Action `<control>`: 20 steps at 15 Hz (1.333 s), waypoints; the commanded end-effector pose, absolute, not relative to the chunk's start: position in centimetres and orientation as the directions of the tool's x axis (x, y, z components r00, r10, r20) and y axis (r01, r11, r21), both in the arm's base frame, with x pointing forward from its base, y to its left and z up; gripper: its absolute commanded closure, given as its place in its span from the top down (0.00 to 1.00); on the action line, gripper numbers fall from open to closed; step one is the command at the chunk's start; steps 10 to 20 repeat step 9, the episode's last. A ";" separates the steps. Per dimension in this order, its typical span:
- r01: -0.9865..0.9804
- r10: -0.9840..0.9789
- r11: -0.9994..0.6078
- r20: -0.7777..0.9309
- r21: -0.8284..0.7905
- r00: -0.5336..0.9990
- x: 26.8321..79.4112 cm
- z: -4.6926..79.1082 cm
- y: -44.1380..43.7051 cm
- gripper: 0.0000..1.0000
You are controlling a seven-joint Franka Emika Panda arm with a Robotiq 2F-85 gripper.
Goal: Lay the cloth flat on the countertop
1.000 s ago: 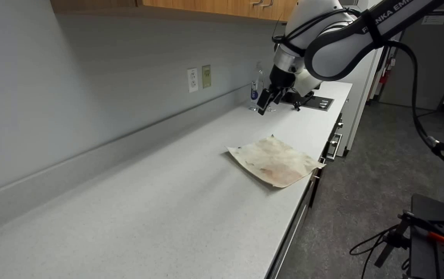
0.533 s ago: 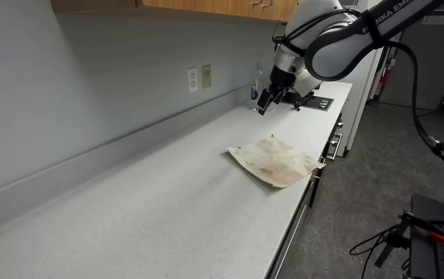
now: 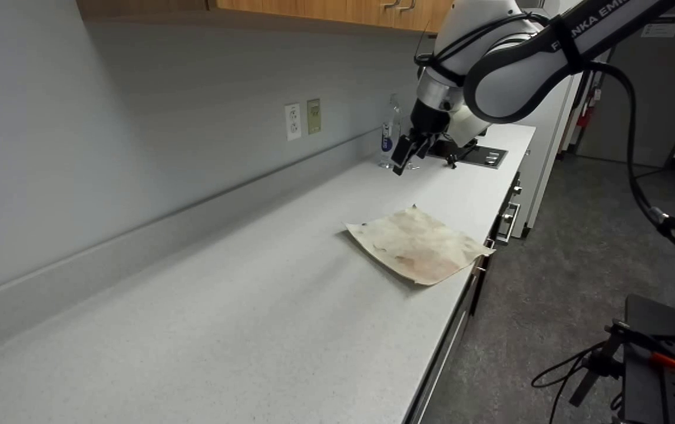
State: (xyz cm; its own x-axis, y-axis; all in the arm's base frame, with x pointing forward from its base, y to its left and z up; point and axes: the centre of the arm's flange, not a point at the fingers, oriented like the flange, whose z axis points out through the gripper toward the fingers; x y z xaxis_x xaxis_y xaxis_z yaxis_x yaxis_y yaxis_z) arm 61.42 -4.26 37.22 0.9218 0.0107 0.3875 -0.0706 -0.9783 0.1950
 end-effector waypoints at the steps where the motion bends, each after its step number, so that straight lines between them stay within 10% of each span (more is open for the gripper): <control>1: -0.071 0.011 -0.978 0.387 0.195 0.922 61.4 37.2 -4.3 1.00; 20: -0.071 0.010 -0.978 0.387 0.194 0.922 61.3 37.3 -4.3 1.00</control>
